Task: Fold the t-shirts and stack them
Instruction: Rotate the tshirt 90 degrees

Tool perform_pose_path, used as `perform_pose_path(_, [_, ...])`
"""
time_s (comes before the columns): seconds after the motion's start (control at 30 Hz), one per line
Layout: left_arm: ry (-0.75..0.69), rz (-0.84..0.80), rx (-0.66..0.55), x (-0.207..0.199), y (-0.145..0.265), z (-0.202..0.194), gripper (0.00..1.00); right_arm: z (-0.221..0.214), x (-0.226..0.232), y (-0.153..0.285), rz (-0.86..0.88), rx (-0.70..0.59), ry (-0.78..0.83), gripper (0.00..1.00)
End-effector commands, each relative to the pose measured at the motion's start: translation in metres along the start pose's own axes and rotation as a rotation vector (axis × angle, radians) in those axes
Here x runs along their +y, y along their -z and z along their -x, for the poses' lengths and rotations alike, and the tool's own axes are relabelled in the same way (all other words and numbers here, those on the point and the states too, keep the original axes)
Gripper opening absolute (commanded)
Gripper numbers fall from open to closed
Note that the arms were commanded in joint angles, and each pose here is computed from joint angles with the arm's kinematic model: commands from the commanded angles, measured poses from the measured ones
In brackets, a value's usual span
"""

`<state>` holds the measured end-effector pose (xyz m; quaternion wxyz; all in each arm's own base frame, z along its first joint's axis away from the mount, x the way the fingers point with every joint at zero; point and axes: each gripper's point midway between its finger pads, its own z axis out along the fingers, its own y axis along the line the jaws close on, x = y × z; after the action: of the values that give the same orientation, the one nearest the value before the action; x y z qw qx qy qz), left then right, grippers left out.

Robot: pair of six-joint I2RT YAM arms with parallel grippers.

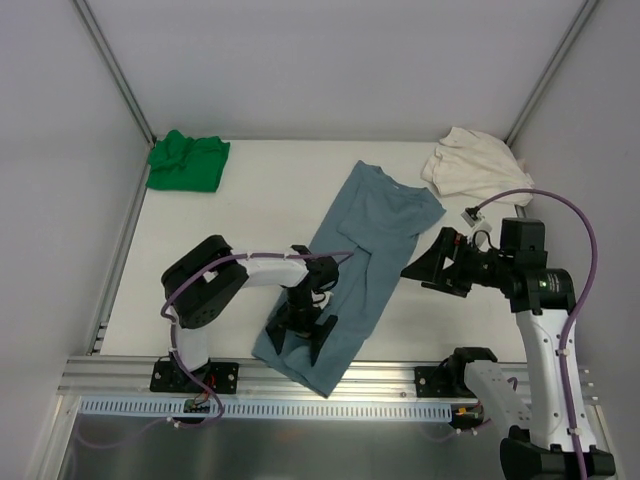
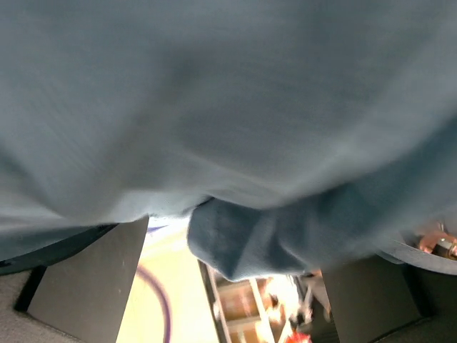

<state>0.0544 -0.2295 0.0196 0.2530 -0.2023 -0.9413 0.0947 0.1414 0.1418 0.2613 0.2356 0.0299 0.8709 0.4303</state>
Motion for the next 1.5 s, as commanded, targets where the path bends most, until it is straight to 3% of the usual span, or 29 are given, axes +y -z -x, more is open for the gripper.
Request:
perform_pose_path(0.0, [-0.102, -0.179, -0.347, -0.062, 0.033, 0.06, 0.99, 0.01, -0.035, -0.019, -0.092, 0.001, -0.022, 1.0])
perform_pose_path(0.07, [-0.152, -0.198, -0.535, -0.083, 0.082, 0.068, 0.99, 0.021, -0.06, -0.036, -0.149, 0.021, -0.047, 0.99])
perform_pose_path(0.17, [-0.207, -0.267, -0.72, -0.113, 0.146, 0.062, 0.99, 0.038, -0.096, -0.061, -0.245, 0.067, -0.119, 0.99])
perform_pose_path(0.3, [-0.304, -0.359, -0.989, -0.139, 0.233, 0.016, 0.99, 0.084, -0.116, -0.096, -0.309, 0.064, -0.173, 0.99])
perform_pose_path(0.53, [-0.343, -0.473, -1.196, -0.116, 0.27, -0.067, 0.99, 0.176, -0.129, -0.16, -0.348, 0.061, -0.233, 0.99])
perform_pose_path(0.8, [-0.332, -0.473, -1.265, -0.083, 0.252, -0.079, 0.99, 0.187, -0.177, -0.227, -0.438, 0.171, -0.31, 0.99])
perform_pose_path(1.07, [-0.403, -0.41, -1.297, -0.088, 0.262, -0.071, 0.99, 0.169, -0.209, -0.256, -0.508, 0.22, -0.344, 0.99])
perform_pose_path(1.27, [-0.407, -0.352, -1.326, -0.089, 0.273, -0.064, 0.99, 0.187, -0.213, -0.303, -0.457, 0.25, -0.369, 0.99])
perform_pose_path(1.47, [-0.403, -0.282, -1.299, -0.085, 0.27, -0.056, 0.99, 0.232, -0.189, -0.365, -0.248, 0.194, -0.427, 0.99])
